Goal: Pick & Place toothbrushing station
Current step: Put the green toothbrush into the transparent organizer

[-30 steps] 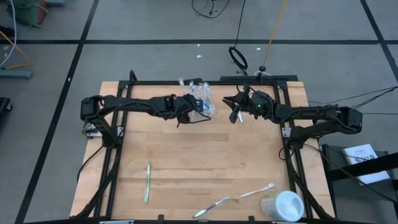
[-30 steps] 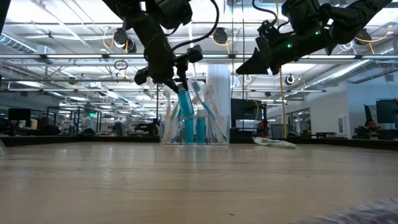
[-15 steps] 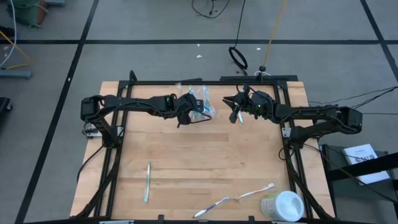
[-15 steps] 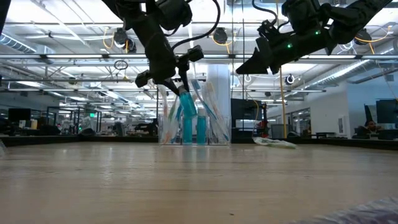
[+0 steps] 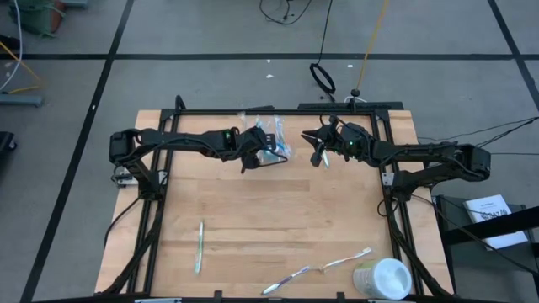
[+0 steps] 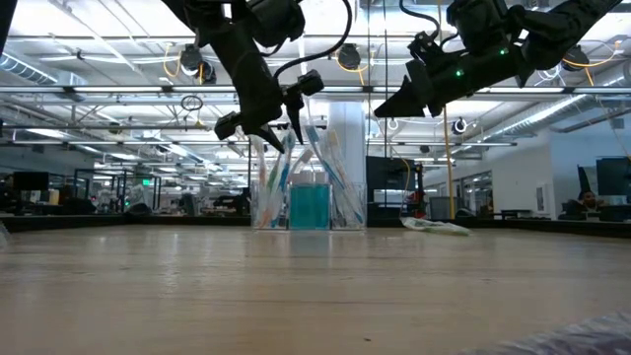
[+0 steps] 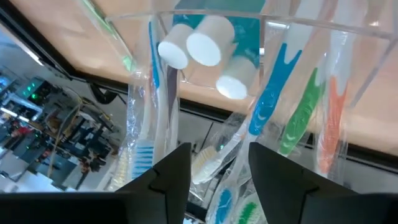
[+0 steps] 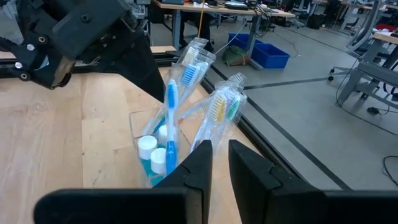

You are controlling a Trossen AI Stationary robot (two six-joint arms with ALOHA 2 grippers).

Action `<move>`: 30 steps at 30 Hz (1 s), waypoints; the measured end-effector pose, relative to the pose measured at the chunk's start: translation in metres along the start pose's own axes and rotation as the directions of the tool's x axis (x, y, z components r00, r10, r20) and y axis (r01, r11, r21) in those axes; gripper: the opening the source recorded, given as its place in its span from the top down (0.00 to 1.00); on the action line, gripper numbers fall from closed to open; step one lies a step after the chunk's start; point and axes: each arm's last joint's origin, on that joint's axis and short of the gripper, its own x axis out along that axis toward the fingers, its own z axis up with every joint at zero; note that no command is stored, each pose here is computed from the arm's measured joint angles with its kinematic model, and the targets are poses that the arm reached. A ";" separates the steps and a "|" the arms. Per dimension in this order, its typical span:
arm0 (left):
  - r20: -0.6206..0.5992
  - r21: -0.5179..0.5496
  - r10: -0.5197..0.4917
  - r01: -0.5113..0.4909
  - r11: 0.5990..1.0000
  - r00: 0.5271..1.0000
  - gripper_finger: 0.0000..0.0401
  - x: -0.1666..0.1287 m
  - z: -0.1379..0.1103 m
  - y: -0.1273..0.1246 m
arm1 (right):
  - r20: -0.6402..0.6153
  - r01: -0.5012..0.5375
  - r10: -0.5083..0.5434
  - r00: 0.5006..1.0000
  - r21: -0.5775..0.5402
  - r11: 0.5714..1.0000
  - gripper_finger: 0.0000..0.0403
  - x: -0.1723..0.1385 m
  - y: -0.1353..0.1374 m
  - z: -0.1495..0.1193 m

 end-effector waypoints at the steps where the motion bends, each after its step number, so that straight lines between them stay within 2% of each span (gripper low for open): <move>1: 0.000 -0.014 0.000 0.000 1.000 1.000 0.58 0.000 0.000 0.000 | 0.000 0.000 0.000 1.000 0.000 1.000 0.89 0.000 0.000 0.000; 5: 0.000 -0.091 0.000 0.000 0.996 1.000 0.58 0.000 0.000 0.000 | 0.000 0.000 0.000 1.000 0.000 1.000 0.89 0.000 0.000 0.000; 8: 0.006 -0.231 0.009 -0.008 0.973 1.000 0.58 -0.002 0.004 0.002 | 0.000 0.000 0.000 1.000 0.001 1.000 0.89 0.000 0.000 0.000; 14: 0.025 -0.541 0.089 -0.061 0.839 0.996 0.58 -0.024 0.011 0.021 | 0.000 0.000 0.000 1.000 0.001 1.000 0.89 0.000 0.000 0.000; 17: 0.032 -0.672 0.162 -0.099 0.734 0.986 0.58 -0.045 0.007 0.029 | 0.000 0.000 0.000 1.000 0.001 1.000 0.89 0.000 0.000 0.000; 20: 0.026 -0.829 0.222 -0.103 0.550 0.975 0.58 -0.070 0.000 0.033 | -0.004 -0.001 0.001 1.000 0.001 1.000 0.89 0.000 0.000 0.000; 23: 0.059 -0.944 0.240 -0.024 0.328 0.969 0.58 -0.094 -0.007 0.028 | -0.018 -0.002 0.002 1.000 0.000 1.000 0.89 0.000 0.000 -0.002; 26: 0.119 -0.992 0.229 0.108 0.060 0.966 0.58 -0.113 -0.010 0.019 | -0.031 -0.003 0.004 1.000 0.023 1.000 0.89 0.000 0.000 -0.003; 30: 0.236 -0.914 0.140 0.268 -0.304 0.962 0.58 -0.129 -0.005 0.002 | -0.032 -0.002 0.004 0.999 0.062 0.998 0.89 0.000 0.000 -0.003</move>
